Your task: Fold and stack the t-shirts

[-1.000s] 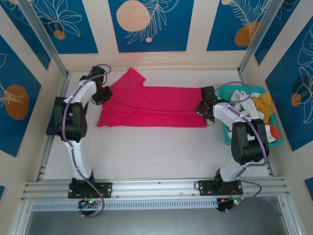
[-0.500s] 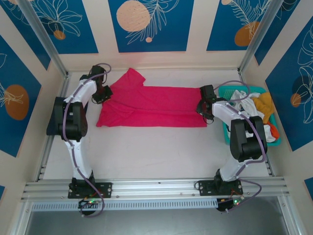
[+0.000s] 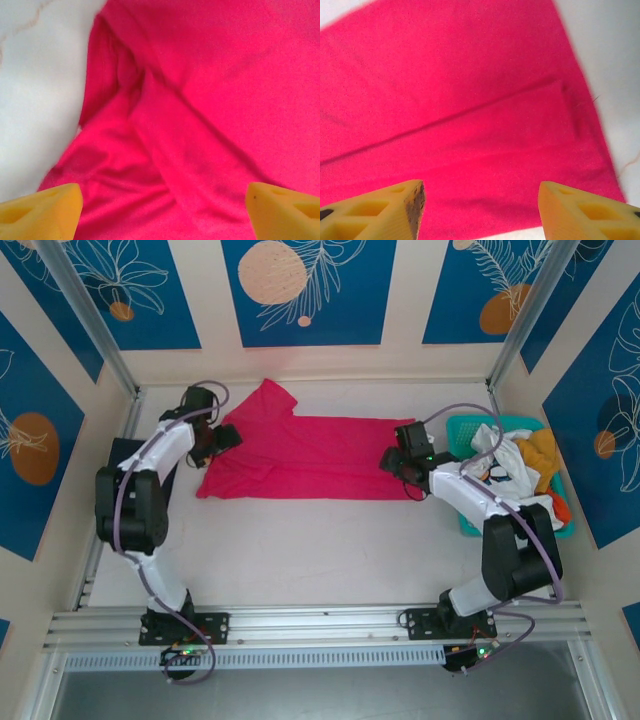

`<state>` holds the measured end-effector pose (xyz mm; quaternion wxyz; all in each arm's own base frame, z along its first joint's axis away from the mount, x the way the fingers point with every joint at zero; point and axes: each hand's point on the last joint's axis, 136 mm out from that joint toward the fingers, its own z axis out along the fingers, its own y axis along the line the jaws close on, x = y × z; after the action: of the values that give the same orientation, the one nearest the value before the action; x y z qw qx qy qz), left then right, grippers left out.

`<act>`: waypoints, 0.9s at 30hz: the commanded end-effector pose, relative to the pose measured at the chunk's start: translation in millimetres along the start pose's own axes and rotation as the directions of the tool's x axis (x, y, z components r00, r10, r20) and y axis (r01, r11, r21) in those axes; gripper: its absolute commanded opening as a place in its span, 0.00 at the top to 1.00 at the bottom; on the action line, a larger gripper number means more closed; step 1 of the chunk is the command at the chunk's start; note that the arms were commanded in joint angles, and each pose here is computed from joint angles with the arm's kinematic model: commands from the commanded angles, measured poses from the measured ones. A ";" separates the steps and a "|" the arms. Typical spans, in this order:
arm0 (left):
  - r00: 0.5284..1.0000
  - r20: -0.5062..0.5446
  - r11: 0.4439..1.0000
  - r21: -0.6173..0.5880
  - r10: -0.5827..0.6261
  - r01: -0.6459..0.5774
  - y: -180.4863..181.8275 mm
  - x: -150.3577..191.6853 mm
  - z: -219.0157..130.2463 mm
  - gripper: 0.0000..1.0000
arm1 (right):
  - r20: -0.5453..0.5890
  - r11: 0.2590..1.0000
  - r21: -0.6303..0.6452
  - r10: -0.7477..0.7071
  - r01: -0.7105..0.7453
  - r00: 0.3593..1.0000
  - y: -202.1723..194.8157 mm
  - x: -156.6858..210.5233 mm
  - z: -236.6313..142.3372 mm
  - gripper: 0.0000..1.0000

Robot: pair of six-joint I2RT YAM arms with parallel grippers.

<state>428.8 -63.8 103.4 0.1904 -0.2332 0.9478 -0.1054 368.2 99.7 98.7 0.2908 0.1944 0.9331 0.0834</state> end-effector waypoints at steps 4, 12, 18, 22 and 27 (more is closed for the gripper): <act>0.992 -0.062 0.993 0.040 -0.107 0.110 13.0 56.5 8.2 0.27 | -0.166 1.000 -0.015 0.012 -0.014 0.986 14.0 55.2 30.9 0.43; 0.993 -0.048 0.990 -0.095 -0.112 0.107 59.1 68.9 23.0 0.28 | -0.266 0.995 0.094 0.051 -0.027 0.963 -10.8 84.6 55.5 0.46; 0.994 -0.011 0.989 -0.107 -0.106 0.104 68.9 53.8 17.7 0.27 | -0.274 0.993 0.114 0.053 -0.022 0.960 -13.3 79.5 54.5 0.46; 0.991 0.005 0.984 -0.118 -0.135 0.135 83.4 41.5 17.4 0.27 | -0.265 0.981 0.193 0.038 0.014 0.964 -25.6 73.2 51.8 0.47; 0.987 0.017 0.978 -0.133 -0.158 0.159 99.3 29.1 11.3 0.27 | -0.267 0.973 0.229 0.059 0.004 0.962 -43.1 66.8 49.1 0.47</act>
<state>362.7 -6.6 43.4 0.1515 -0.3213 0.9325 -0.0650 346.6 114.3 20.4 0.1636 0.2135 0.9619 0.0493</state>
